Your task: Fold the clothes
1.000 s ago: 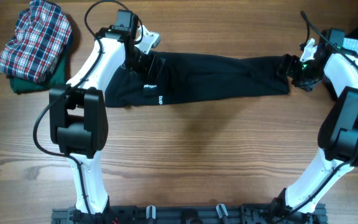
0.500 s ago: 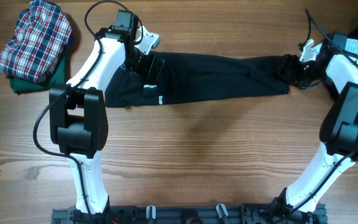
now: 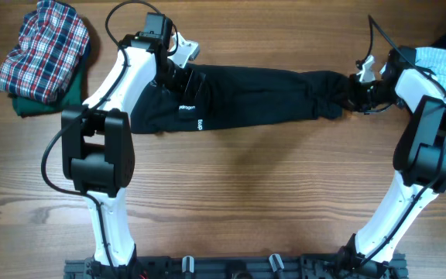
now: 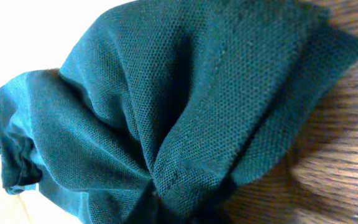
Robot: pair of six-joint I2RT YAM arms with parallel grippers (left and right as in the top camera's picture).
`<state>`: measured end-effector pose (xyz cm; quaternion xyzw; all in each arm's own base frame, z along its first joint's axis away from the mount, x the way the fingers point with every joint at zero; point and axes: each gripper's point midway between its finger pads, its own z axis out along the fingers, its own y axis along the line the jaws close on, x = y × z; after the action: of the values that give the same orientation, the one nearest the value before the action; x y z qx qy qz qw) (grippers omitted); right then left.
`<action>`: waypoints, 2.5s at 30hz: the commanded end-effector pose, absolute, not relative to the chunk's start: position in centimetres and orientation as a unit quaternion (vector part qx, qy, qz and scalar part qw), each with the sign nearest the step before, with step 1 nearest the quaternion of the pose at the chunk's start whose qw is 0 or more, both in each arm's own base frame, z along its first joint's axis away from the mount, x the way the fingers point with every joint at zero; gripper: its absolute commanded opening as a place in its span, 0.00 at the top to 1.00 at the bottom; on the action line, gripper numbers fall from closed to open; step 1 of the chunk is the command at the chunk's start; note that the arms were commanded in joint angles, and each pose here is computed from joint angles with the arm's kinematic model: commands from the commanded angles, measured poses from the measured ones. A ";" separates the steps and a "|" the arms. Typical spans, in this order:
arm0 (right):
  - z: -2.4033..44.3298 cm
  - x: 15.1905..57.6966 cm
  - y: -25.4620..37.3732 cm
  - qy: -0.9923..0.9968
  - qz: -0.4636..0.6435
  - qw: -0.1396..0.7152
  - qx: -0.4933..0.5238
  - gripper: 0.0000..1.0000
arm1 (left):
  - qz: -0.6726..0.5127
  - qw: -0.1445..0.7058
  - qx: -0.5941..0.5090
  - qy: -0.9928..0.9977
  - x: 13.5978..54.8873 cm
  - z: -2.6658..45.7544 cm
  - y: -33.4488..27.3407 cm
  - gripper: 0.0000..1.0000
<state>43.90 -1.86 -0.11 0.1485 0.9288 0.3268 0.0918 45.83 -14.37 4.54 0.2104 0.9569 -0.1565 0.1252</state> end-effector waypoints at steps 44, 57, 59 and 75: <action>10.4 45.9 12.1 0.947 0.298 0.102 -0.068 0.96 | -0.124 0.157 0.075 0.977 47.9 7.0 -6.1 0.01; 10.6 44.9 19.6 0.940 0.302 0.104 -0.124 0.94 | -0.117 0.161 0.038 0.979 48.2 7.0 -2.5 0.00; 10.5 45.2 20.0 0.943 0.291 0.110 -0.122 0.66 | -0.118 0.162 0.038 0.979 48.2 7.0 -2.5 0.00; 11.0 45.7 22.2 0.937 0.300 0.129 -0.127 0.45 | -0.142 0.163 0.043 0.975 48.2 7.2 -3.3 0.00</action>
<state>44.68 22.82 9.30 -0.1455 0.9326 0.3133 0.1046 48.14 -2.47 5.63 0.0411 0.9813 -0.1167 0.1477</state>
